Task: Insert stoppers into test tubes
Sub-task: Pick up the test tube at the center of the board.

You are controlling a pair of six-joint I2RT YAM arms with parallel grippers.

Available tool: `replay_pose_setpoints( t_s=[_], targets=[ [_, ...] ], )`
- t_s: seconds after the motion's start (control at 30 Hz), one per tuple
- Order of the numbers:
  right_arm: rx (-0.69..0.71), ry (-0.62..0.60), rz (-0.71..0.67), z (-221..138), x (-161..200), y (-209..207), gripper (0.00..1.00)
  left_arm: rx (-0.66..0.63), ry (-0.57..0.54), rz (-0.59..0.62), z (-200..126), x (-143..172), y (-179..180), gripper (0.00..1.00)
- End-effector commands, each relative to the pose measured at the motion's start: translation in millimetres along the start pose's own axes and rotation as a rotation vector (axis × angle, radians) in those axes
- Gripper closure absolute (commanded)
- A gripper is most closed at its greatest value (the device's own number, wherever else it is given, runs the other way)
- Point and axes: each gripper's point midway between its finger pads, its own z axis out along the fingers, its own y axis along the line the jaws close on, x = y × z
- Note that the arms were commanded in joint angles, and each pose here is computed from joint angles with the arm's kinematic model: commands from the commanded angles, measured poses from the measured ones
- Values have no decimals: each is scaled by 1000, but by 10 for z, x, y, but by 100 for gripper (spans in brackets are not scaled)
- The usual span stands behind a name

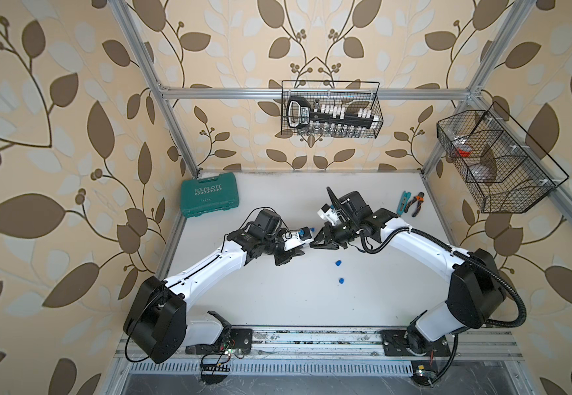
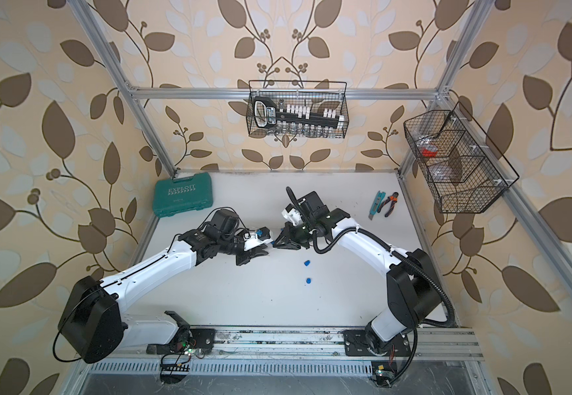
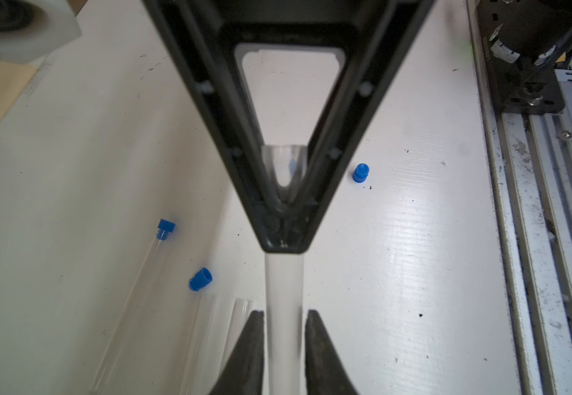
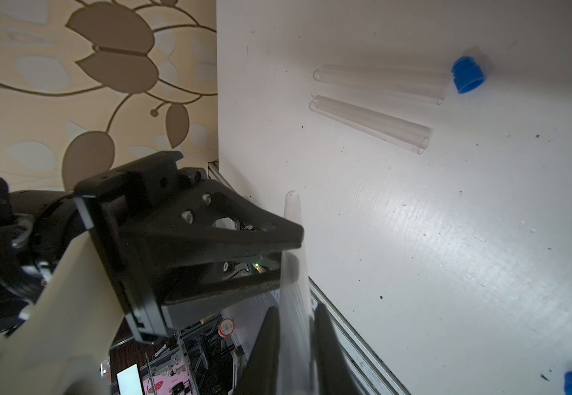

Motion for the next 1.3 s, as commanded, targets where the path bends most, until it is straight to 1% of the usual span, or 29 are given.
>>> replay_pose_setpoints(
  t_s=[0.0,0.07,0.13,0.3,0.43,0.6,0.77,0.9,0.93,1.0,1.07,1.13,1.2,1.27],
  targets=[
    [-52,10,-22,-13,-6,157,94,-20,-37,33,-72,-81,-45,63],
    [-75,11,-26,-34,4,217,95,-32,-42,37,-86,-67,-50,59],
    [-92,13,-28,-67,17,259,95,-38,-44,35,-92,-43,-59,59],
    [-112,15,-24,-129,55,291,95,-44,-70,26,-116,-51,-92,69],
    [-108,12,-17,-140,64,276,95,-55,-94,29,-147,-78,-106,74],
    [-109,11,-16,-139,61,277,95,-55,-87,31,-158,-65,-119,79],
    [-102,10,-12,-130,57,256,95,-59,-97,39,-184,-98,-115,81],
    [-99,6,-12,-135,51,259,95,-55,-96,37,-180,-96,-122,87],
    [-98,6,-13,-134,51,260,93,-56,-97,37,-183,-100,-118,88],
    [-98,-1,-17,-150,37,274,85,-56,-98,38,-187,-106,-118,90],
    [-104,-20,-38,-198,1,315,69,-56,-94,35,-189,-105,-115,94],
    [-111,-56,-70,-292,-68,364,61,-61,-89,32,-188,-98,-108,96],
    [-96,-101,-108,-410,-147,362,57,-73,-77,23,-184,-71,-87,100],
    [-18,-154,-170,-563,-220,249,56,-94,-57,6,-182,-24,-54,100]
  ],
)
